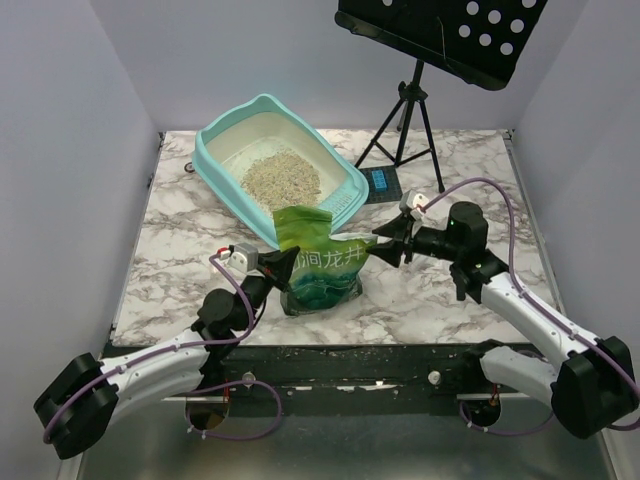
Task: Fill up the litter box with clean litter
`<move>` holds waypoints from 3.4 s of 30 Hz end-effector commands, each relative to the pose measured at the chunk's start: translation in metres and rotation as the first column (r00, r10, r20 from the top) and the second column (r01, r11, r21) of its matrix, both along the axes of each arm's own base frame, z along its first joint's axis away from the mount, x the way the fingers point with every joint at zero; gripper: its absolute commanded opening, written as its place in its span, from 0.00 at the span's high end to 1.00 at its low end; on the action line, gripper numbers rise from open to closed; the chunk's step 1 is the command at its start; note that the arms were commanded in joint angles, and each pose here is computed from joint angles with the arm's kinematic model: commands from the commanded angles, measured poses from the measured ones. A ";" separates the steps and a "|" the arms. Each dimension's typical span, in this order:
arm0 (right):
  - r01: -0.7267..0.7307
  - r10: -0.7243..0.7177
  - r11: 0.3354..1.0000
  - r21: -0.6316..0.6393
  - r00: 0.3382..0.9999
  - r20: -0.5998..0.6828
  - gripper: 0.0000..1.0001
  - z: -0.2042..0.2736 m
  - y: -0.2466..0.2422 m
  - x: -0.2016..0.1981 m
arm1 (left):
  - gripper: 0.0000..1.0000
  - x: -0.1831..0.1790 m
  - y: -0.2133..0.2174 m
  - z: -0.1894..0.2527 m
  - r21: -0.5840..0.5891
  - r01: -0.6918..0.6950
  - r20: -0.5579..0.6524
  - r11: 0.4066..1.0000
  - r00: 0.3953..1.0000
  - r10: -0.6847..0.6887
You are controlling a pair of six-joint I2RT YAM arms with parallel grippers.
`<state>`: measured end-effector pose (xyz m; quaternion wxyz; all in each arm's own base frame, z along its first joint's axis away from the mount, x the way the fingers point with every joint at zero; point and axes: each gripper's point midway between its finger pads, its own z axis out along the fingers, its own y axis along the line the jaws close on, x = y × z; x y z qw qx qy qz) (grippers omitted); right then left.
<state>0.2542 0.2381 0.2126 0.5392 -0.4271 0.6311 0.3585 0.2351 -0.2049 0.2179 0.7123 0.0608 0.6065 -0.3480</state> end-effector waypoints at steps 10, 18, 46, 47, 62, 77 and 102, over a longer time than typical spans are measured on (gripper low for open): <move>-0.312 0.309 0.946 0.087 0.950 0.053 0.45 0.012 0.025 -0.009 | 1.00 0.004 0.005 0.025 -0.067 -0.050 0.035 0.996 0.998 0.053; -0.370 0.366 0.920 0.132 0.929 0.053 0.60 0.013 0.033 -0.006 | 1.00 0.006 0.003 0.026 -0.056 -0.048 0.039 0.997 0.998 0.051; 0.034 0.176 0.945 0.325 0.785 -0.595 0.99 0.012 0.005 -0.069 | 1.00 -0.049 0.013 0.029 -0.240 0.108 -0.281 0.965 0.944 -0.175; 0.056 0.167 0.945 0.324 0.767 -0.619 0.99 0.014 0.004 -0.071 | 1.00 -0.053 0.012 0.027 -0.262 0.117 -0.301 0.958 0.933 -0.196; 0.060 0.181 0.971 0.231 0.447 -0.876 0.99 0.002 -0.004 -0.120 | 1.00 -0.141 -0.014 0.010 -0.289 0.382 -0.703 0.878 0.537 -0.465; 0.064 0.198 0.974 0.216 0.213 -0.957 0.99 -0.042 -0.016 -0.168 | 1.00 -0.184 0.000 -0.036 -0.597 0.247 -0.699 0.763 0.307 -0.646; 0.009 0.137 0.990 0.140 0.161 -0.977 0.99 -0.065 -0.022 -0.182 | 1.00 -0.211 0.003 -0.048 -0.651 0.026 -0.759 0.759 -0.023 -0.651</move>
